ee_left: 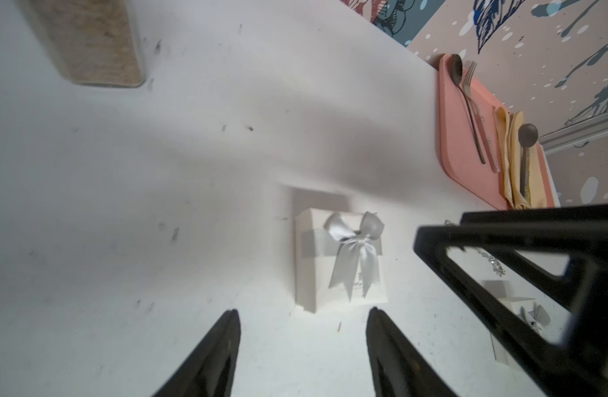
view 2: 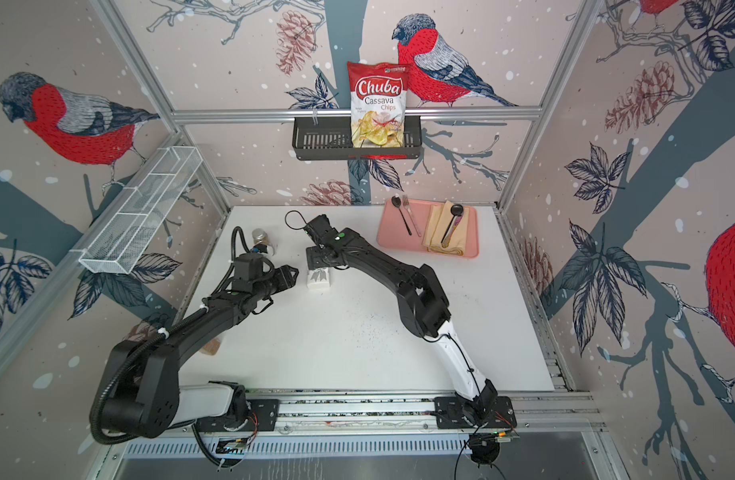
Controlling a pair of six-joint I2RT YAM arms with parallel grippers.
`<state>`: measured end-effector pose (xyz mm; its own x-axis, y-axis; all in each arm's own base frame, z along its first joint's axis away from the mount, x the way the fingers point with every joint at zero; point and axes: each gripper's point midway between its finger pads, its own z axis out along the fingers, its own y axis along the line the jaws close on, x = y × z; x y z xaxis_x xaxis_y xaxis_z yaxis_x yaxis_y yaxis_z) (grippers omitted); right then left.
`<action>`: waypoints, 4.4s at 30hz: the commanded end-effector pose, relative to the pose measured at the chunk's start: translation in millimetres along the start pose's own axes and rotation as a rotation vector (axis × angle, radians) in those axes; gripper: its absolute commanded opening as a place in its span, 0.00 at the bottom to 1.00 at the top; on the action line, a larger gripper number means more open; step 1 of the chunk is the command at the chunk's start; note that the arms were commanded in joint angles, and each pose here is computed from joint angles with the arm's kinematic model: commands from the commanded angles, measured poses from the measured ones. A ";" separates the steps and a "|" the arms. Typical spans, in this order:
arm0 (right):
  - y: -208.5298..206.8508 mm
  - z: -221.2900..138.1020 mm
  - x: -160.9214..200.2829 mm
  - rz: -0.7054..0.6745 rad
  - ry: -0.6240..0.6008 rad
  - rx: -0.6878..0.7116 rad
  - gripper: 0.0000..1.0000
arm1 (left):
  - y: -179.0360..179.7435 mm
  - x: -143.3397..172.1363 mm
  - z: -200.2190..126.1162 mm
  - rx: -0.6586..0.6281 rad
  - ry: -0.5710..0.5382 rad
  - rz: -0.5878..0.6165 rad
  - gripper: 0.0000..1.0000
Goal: Take the necklace out of the lift-off lid jewelry box
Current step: Pick up the jewelry box from the center of the board, then open the lid on the jewelry box.
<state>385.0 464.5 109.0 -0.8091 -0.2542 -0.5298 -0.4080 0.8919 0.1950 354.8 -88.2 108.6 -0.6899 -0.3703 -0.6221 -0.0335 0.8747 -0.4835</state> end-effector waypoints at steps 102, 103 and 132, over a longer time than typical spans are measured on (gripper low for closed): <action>-41.8 -213.7 101.6 -0.126 0.028 -0.389 0.68 | -227.7 88.3 -96.7 0.831 -0.345 1.049 0.98; -42.2 -213.8 100.8 -0.126 0.026 -0.387 0.68 | -228.6 88.7 -97.2 0.837 -0.345 1.050 0.98; -45.5 -220.0 98.9 -0.109 0.019 -0.403 0.73 | -227.5 88.2 -93.8 0.815 -0.312 1.023 0.74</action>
<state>232.6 317.1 224.4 -0.7606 -0.3504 -0.5465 -0.6160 0.6553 0.4371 231.5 -291.9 213.5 0.0248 0.1951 -0.9805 0.9146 0.3915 0.1010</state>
